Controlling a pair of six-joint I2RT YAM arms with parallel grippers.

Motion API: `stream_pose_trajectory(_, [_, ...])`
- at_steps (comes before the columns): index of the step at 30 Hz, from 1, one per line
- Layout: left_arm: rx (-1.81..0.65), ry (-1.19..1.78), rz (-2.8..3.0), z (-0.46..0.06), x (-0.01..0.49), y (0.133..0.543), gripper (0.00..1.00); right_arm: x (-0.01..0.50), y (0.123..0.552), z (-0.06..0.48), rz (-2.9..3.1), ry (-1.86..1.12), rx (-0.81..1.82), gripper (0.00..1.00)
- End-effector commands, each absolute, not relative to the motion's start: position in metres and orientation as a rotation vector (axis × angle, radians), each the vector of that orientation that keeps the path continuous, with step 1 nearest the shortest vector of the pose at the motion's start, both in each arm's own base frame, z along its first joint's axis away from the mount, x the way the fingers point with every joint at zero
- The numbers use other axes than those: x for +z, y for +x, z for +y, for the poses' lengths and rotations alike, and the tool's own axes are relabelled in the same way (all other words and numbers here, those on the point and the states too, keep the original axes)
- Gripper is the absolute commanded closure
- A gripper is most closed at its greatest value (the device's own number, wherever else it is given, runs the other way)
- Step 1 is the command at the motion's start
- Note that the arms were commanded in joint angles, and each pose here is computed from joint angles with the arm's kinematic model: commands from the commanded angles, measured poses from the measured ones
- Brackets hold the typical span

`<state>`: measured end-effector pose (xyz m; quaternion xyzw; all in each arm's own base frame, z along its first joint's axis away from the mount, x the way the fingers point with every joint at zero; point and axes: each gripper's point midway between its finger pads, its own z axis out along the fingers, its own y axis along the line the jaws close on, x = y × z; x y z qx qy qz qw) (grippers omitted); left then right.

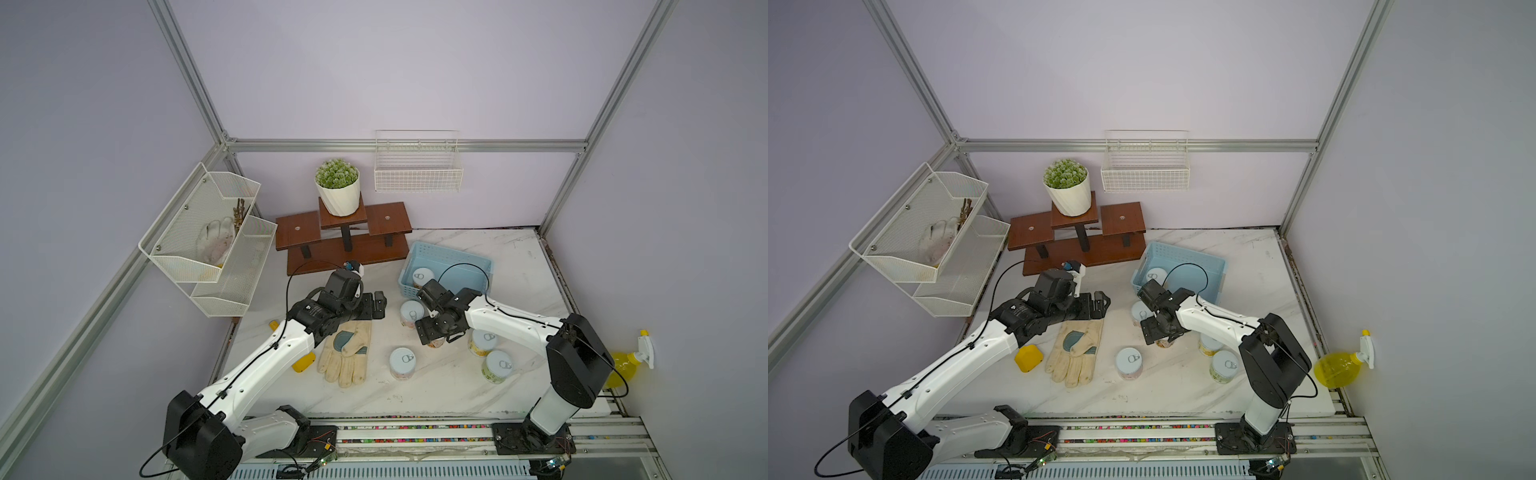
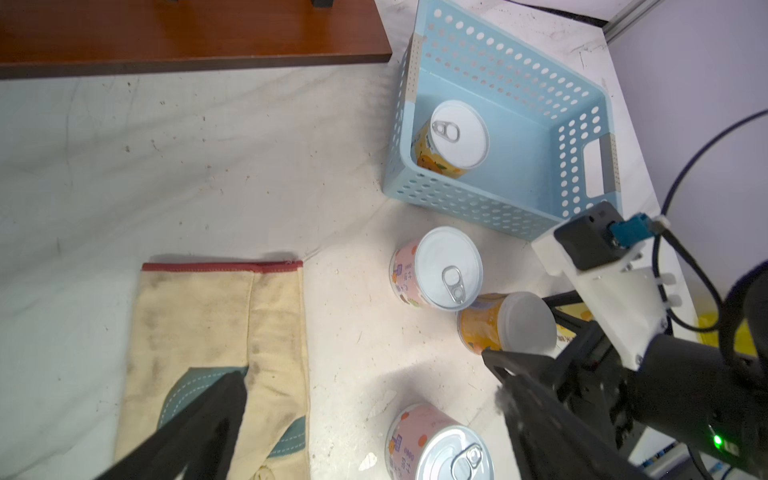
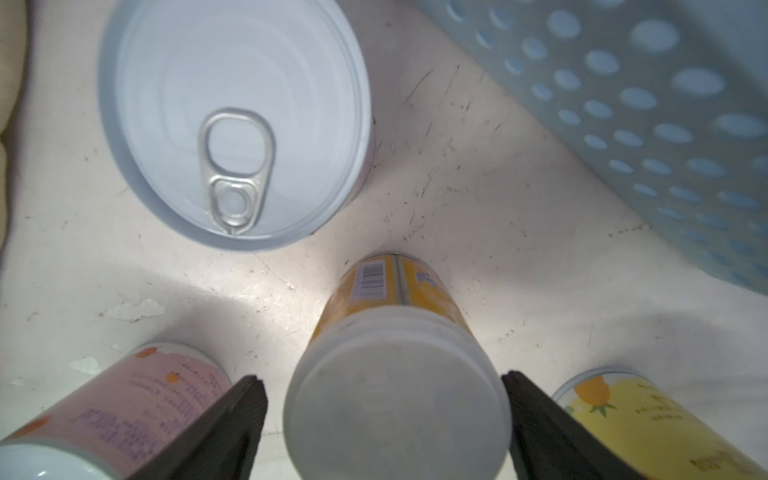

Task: Put the canned food in the basket
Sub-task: Pick up the canned food from the center of the board.

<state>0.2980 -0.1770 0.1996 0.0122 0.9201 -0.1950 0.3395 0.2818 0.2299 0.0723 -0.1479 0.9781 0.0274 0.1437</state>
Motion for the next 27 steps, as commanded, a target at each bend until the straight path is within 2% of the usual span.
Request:
stream_pose_trajectory(1, [-0.615, 0.03, 2.336, -0.181, 0.21, 0.289, 0.0, 0.076, 0.283, 0.222, 2.822, -0.401, -0.012, 0.12])
stream_pose_trajectory(5, [-0.598, 0.038, 2.358, -0.174, 0.2, 0.278, 0.0, 0.075, 0.284, 0.221, 2.825, -0.393, -0.029, 0.19])
stream_pose_trajectory(13, [-0.569, 0.05, 2.384, -0.171, 0.192, 0.275, 0.0, 0.07, 0.284, 0.225, 2.832, -0.406, -0.019, 0.2])
stream_pose_trajectory(18, [-0.56, 0.066, 2.388, -0.172, 0.191, 0.273, 0.0, 0.069, 0.285, 0.226, 2.83, -0.403, -0.013, 0.25])
stream_pose_trajectory(23, [-0.463, 0.142, 2.392, -0.182, 0.191, 0.269, 0.0, 0.076, 0.284, 0.23, 2.807, -0.41, 0.043, 0.29])
stream_pose_trajectory(27, [-0.4, 0.199, 2.402, -0.192, 0.191, 0.268, 0.0, 0.09, 0.28, 0.231, 2.773, -0.395, 0.109, 0.35])
